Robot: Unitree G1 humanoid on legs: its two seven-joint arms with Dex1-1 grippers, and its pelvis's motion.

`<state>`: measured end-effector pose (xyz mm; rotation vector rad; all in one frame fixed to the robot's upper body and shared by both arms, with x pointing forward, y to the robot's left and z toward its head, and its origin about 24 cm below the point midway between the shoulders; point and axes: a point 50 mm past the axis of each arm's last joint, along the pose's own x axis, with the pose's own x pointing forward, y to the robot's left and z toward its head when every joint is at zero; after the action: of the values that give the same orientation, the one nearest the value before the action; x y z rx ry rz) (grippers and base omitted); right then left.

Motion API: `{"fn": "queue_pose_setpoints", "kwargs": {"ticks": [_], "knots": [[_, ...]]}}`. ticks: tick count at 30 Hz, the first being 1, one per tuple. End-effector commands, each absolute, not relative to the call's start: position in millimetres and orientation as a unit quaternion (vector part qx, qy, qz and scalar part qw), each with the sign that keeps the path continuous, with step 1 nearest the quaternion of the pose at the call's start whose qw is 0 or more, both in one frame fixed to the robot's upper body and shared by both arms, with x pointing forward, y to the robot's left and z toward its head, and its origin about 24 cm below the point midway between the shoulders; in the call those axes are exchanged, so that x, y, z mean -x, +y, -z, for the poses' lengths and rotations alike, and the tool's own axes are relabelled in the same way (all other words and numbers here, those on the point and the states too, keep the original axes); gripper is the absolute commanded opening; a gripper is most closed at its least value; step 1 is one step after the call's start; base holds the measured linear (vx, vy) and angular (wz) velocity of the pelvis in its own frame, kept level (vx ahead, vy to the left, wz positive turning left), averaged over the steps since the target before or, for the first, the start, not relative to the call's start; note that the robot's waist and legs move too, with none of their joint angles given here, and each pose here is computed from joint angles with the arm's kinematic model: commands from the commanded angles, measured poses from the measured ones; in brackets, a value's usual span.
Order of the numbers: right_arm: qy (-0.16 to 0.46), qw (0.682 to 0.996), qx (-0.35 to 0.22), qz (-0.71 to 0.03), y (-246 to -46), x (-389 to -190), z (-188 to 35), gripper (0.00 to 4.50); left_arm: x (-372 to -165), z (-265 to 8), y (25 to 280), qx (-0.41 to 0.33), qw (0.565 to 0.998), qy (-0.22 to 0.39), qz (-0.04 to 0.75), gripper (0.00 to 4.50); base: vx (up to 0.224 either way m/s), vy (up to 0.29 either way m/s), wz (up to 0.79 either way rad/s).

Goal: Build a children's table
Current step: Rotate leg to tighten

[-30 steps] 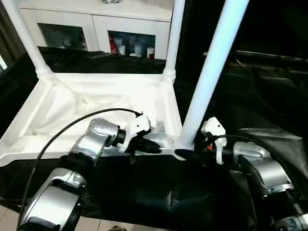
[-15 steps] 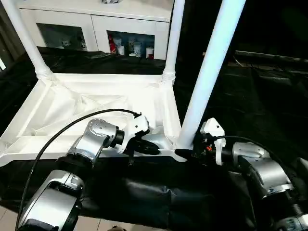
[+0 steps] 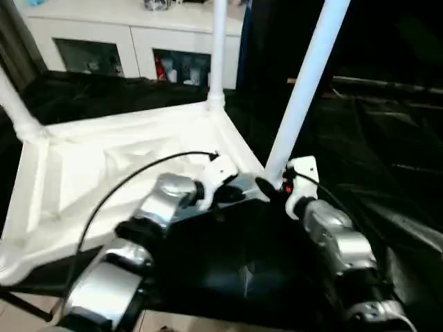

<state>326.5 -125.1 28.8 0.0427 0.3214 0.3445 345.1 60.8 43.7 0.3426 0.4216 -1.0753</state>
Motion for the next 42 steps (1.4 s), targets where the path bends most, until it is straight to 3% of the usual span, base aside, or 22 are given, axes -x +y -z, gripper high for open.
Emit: {"fn": "queue_pose_setpoints", "kwargs": {"ticks": [1, 5, 8, 15, 21, 28, 42], "knots": [[0.181, 0.958, -0.011, -0.224, -94.3, -319.1, -17.8, 2.7, -336.8, -35.9, 36.0, -0.162, 0.811, 0.205, 0.524, 0.0, 0.0, 0.0, 0.0], [0.161, 0.952, -0.019, -0.26, -96.7, -318.0, -24.2, 2.7, -340.0, -37.6, 43.3, -0.164, 0.814, 0.201, 0.519, 0.0, 0.0, 0.0, 0.0], [0.144, 0.948, -0.012, -0.283, -107.0, -317.6, -30.8, 3.4, -342.6, -38.8, 54.5, -0.165, 0.815, 0.199, 0.518, 0.0, 0.0, 0.0, 0.0], [0.139, 0.913, 0.035, -0.381, -145.0, -310.5, -49.4, 3.96, -341.2, -40.9, 88.9, -0.171, 0.788, 0.201, 0.556, 0.0, 0.0, 0.0, 0.0], [0.147, 0.881, 0.056, -0.445, -156.7, -302.5, -55.4, 3.96, -328.7, -44.7, 109.6, -0.14, 0.735, 0.212, 0.629, 0.0, 0.0, 0.0, 0.0], [0.166, 0.857, 0.071, -0.482, -154.1, -296.3, -51.2, 3.96, -325.5, -46.5, 119.3, -0.136, 0.722, 0.219, 0.642, 0.0, 0.0, 0.0, 0.0], [0.175, 0.85, 0.069, -0.491, -152.6, -294.1, -46.9, 2.84, -325.1, -49.3, 122.6, -0.132, 0.726, 0.218, 0.639, 0.0, 0.0, 0.0, 0.0]]}}
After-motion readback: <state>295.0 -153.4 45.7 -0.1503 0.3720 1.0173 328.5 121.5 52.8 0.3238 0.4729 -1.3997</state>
